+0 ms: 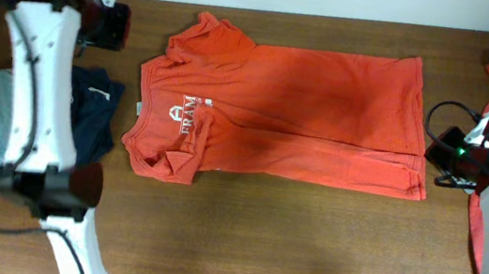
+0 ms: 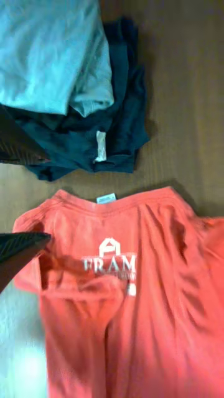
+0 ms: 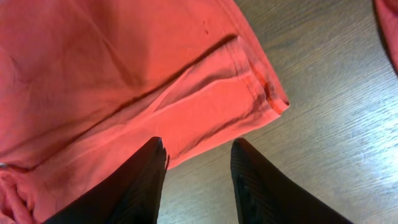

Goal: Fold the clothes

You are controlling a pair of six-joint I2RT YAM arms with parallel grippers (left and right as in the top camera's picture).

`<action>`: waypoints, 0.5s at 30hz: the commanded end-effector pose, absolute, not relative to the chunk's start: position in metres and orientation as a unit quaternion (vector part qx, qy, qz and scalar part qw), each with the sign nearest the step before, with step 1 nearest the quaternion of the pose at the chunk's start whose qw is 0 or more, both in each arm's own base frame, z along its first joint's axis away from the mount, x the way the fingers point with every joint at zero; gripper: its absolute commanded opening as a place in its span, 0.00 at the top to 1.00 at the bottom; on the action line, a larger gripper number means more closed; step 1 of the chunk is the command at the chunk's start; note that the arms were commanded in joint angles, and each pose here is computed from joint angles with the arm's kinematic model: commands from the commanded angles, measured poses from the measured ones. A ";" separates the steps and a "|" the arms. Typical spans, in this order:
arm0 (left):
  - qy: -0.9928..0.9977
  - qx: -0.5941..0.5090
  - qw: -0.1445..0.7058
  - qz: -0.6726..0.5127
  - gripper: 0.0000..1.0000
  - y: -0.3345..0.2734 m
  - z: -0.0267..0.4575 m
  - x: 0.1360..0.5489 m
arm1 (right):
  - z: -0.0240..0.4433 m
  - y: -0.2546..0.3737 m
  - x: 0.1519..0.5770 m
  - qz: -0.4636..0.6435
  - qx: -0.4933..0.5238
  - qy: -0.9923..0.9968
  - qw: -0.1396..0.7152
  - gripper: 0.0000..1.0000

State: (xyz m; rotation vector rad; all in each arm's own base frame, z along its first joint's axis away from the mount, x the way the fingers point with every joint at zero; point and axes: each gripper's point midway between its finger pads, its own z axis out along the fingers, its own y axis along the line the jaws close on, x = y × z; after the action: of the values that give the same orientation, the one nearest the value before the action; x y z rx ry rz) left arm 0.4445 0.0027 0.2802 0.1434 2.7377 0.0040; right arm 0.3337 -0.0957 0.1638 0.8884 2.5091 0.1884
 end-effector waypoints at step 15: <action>0.985 0.103 0.137 -0.008 0.61 -0.039 0.249 0.318 | 0.169 -0.080 0.333 0.114 0.305 0.918 0.228 0.61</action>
State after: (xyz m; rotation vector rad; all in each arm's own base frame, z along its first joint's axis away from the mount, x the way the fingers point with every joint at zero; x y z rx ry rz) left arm 0.3263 -0.0264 0.3046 0.1985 2.7205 0.0141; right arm 0.3309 -0.0790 0.1626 0.8622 2.5433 0.3044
